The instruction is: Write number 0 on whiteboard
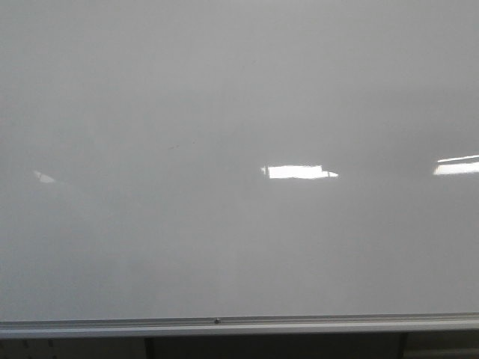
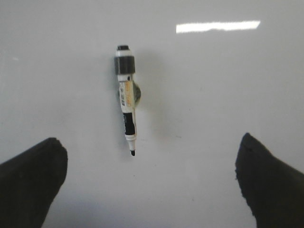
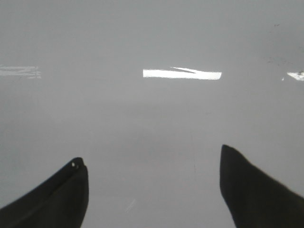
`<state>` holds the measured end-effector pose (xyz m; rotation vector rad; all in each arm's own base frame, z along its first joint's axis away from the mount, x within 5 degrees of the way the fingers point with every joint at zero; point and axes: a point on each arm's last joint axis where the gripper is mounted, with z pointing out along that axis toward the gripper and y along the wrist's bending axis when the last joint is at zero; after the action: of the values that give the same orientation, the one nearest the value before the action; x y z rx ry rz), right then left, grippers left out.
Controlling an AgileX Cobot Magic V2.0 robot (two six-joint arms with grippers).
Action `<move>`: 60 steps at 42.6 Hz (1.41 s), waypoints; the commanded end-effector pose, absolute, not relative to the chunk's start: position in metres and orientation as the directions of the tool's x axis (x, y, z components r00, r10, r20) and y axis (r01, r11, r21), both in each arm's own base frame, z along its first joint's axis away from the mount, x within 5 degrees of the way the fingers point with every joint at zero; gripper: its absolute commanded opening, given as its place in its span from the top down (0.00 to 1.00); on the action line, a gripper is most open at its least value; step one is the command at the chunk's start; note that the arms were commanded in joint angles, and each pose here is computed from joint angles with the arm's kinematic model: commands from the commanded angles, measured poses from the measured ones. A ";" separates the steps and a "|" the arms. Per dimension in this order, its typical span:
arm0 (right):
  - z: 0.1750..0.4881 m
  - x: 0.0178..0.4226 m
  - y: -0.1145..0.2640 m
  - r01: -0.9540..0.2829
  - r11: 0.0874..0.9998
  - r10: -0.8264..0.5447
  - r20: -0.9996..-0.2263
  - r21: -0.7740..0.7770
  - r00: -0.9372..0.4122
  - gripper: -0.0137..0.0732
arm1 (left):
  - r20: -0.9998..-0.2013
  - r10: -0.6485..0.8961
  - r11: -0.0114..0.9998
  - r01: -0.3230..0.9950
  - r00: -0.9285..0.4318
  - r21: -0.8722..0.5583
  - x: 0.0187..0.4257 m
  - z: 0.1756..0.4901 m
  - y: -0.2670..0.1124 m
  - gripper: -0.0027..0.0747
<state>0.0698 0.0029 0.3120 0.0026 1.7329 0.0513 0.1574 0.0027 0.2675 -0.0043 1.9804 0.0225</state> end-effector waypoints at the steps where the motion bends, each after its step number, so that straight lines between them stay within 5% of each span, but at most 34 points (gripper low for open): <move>1: 0.329 0.072 0.002 -0.027 0.999 0.029 -0.998 0.030 -0.064 0.16 | -0.943 -0.012 1.000 -0.018 -0.333 -0.007 0.188 0.280 0.003 0.07; 21: 0.329 0.071 0.003 -0.027 0.999 0.028 -0.997 0.030 -0.071 0.16 | -0.852 -0.043 0.996 -0.084 -0.522 0.001 0.286 0.223 0.025 0.07; 42: 0.326 0.071 0.003 -0.028 0.999 0.027 -0.994 0.031 -0.102 0.16 | -0.877 -0.040 0.997 -0.080 -0.479 -0.002 0.305 0.206 0.026 0.09; 46: 0.326 0.071 0.003 -0.028 0.999 0.027 -0.994 0.031 -0.102 0.16 | -0.878 -0.039 0.997 -0.079 -0.477 -0.002 0.305 0.207 0.026 0.17; 60: 0.326 0.071 0.003 -0.028 0.999 0.027 -0.994 0.031 -0.102 0.16 | -0.879 -0.039 0.997 -0.078 -0.475 -0.002 0.305 0.207 0.026 0.72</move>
<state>0.0694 0.0030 0.3094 0.0012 1.7614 0.0523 0.2973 0.0254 0.1841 -0.0793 2.2019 0.0484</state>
